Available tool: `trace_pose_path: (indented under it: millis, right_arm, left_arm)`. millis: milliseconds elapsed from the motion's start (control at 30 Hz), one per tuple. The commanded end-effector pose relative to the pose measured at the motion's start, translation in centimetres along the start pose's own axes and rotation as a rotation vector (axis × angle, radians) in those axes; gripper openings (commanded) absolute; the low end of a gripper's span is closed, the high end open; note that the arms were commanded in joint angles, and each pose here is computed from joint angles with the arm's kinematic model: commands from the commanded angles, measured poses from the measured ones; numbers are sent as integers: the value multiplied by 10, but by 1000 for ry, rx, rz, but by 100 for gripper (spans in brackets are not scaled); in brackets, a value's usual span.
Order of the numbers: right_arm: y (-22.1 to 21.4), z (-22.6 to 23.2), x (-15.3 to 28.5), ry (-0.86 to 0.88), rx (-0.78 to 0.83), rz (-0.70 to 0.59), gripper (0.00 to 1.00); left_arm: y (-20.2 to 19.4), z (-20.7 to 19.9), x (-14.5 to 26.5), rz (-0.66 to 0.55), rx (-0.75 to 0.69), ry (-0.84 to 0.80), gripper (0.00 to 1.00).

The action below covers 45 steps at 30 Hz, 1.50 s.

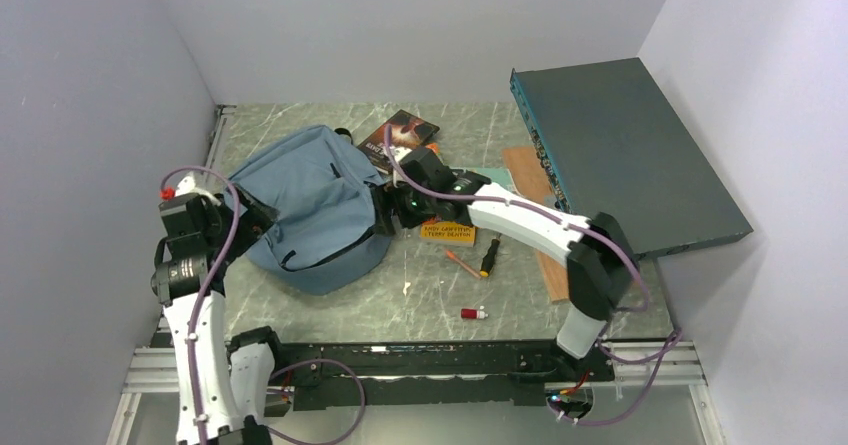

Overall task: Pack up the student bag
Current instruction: Unzip the student bag at the center of the board, then pick up the book from the center of the board.

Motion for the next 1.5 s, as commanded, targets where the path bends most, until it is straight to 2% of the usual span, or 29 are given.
trace_pose_path:
  millis: [0, 133, 200, 333, 467, 600, 800, 933, 1067, 1100, 1167, 1267, 1400, 1467]
  right_arm:
    - [7, -51, 57, -324, 207, -100, 87]
    - [2, -107, 62, -649, 273, -68, 88]
    - [5, -127, 56, -764, 308, -77, 89]
    - [4, -155, 38, -904, 380, -34, 91]
    - [0, -173, 27, -995, 432, 1, 91]
    - [1, -188, 18, -1091, 494, 28, 89]
    - [1, -199, 10, -1204, 533, 65, 70]
    - [-5, -194, 8, -1206, 558, 83, 50]
    - [-13, -191, 17, -1219, 580, 107, 45]
    - [-14, -191, 19, -1214, 579, 105, 39]
    - [-16, -190, 22, -1207, 576, 101, 23]
    - [-10, -184, 31, -1226, 567, 91, 7]
    - [3, -168, 50, -1218, 561, 55, 0]
    - [12, -158, 64, -1212, 546, 28, 0]
  left_arm:
    - [12, -65, -2, -21, -208, -290, 100]
    - [7, -117, -10, 90, -318, -431, 100]
    - [11, -143, -8, 123, -345, -509, 100]
    - [28, -173, -3, 112, -402, -570, 100]
    - [40, -172, -14, 81, -472, -506, 100]
    - [25, -161, -35, 105, -500, -488, 100]
    - [14, -143, -47, 97, -526, -434, 100]
    - [11, -141, -46, 84, -527, -445, 100]
    - [7, -140, -48, 104, -526, -451, 100]
    - [6, -141, -48, 113, -525, -459, 100]
    - [5, -143, -49, 119, -522, -473, 100]
    - [3, -140, -54, 122, -524, -458, 100]
    - [-2, -140, -59, 152, -521, -465, 100]
    - [-5, -141, -61, 164, -521, -479, 100]
Point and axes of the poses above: each gripper's point midway between its finger pads, its own x axis back along the fingers, its own z axis along the line the jaws close on, y = z × x, the point moved 2 cm from there along x, back along the fingers, and after that the axes turned 2 degrees about -x, right-handed, at the moved point
